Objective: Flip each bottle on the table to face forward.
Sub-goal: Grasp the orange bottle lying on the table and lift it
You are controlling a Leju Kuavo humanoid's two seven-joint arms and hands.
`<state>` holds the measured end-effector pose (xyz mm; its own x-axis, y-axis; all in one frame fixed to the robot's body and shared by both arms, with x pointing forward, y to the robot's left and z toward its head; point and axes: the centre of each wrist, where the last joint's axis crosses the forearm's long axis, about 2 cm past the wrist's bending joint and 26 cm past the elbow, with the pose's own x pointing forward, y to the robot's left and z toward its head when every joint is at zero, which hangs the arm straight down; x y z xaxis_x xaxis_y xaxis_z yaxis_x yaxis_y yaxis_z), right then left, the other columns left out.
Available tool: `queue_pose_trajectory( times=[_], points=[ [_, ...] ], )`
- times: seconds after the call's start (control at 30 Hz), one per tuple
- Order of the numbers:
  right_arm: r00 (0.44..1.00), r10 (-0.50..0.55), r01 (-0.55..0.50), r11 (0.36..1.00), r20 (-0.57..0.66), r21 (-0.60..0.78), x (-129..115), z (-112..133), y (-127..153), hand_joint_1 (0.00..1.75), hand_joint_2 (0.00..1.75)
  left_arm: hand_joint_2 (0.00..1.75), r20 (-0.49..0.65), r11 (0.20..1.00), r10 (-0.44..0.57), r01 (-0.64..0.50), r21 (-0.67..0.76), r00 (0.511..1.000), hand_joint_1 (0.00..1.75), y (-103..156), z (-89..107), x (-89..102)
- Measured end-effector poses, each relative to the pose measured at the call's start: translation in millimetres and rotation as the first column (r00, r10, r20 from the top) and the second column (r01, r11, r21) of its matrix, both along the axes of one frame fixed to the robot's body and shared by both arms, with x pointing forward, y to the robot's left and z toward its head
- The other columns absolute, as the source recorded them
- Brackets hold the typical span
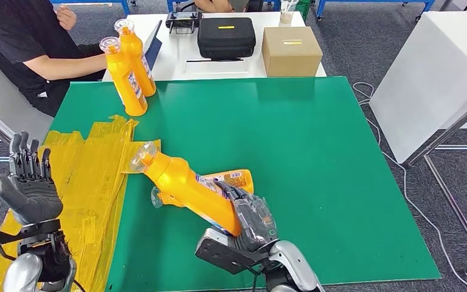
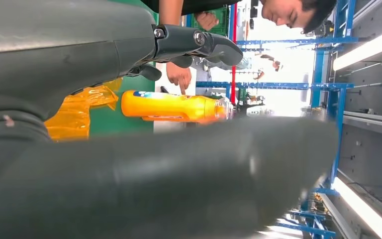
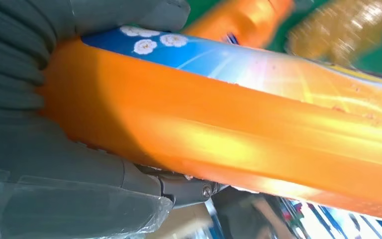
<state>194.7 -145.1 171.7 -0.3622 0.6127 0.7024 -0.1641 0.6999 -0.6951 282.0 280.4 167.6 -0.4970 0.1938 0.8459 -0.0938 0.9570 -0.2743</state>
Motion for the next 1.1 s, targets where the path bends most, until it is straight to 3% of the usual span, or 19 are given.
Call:
queue_pose_trajectory(
  times=[0.1, 0.2, 0.43, 0.6, 0.77, 0.93, 1.1],
  points=[
    [0.996, -0.021, 0.014, 0.998, 0.092, 0.069, 0, 15, -13, 1.75, 1.75, 1.75, -0.003, 0.999, -0.026, 0.026, -0.027, 1.0, 0.0, 0, -4.2, -3.7],
    [0.979, -0.07, 0.048, 0.992, 0.192, 0.118, 8, 25, -23, 1.75, 1.75, 1.75, -0.013, 0.987, -0.117, 0.114, -0.117, 0.993, 0.0, -4, -4.8, -4.3],
    [0.918, -0.125, 0.058, 0.981, 0.377, 0.184, 57, 57, -25, 1.75, 1.75, 1.75, 0.02, 0.939, -0.267, 0.265, -0.221, 0.964, 0.0, -21, 10.5, 10.1],
    [0.9, -0.122, 0.061, 0.986, 0.419, 0.156, 86, 68, -15, 1.75, 1.75, 1.75, 0.021, 0.907, -0.337, 0.331, -0.261, 0.941, 0.0, -30, 15.0, 12.7],
    [0.896, -0.122, 0.068, 0.988, 0.427, 0.14, 91, 70, -11, 1.75, 1.75, 1.75, 0.022, 0.895, -0.359, 0.351, -0.274, 0.933, 0.0, -32, 15.5, 13.1],
    [0.91, -0.083, 0.083, 0.996, 0.405, 0.019, 130, 73, 35, 1.75, 1.75, 1.75, 0.035, 0.814, -0.492, 0.474, -0.337, 0.87, 0.0, -52, 23.2, 20.1],
    [0.92, -0.064, 0.076, 0.997, 0.386, -0.016, 137, 71, 46, 1.75, 1.75, 1.75, 0.032, 0.803, -0.51, 0.489, -0.34, 0.86, 0.0, -55, 23.2, 20.5]
  ],
)
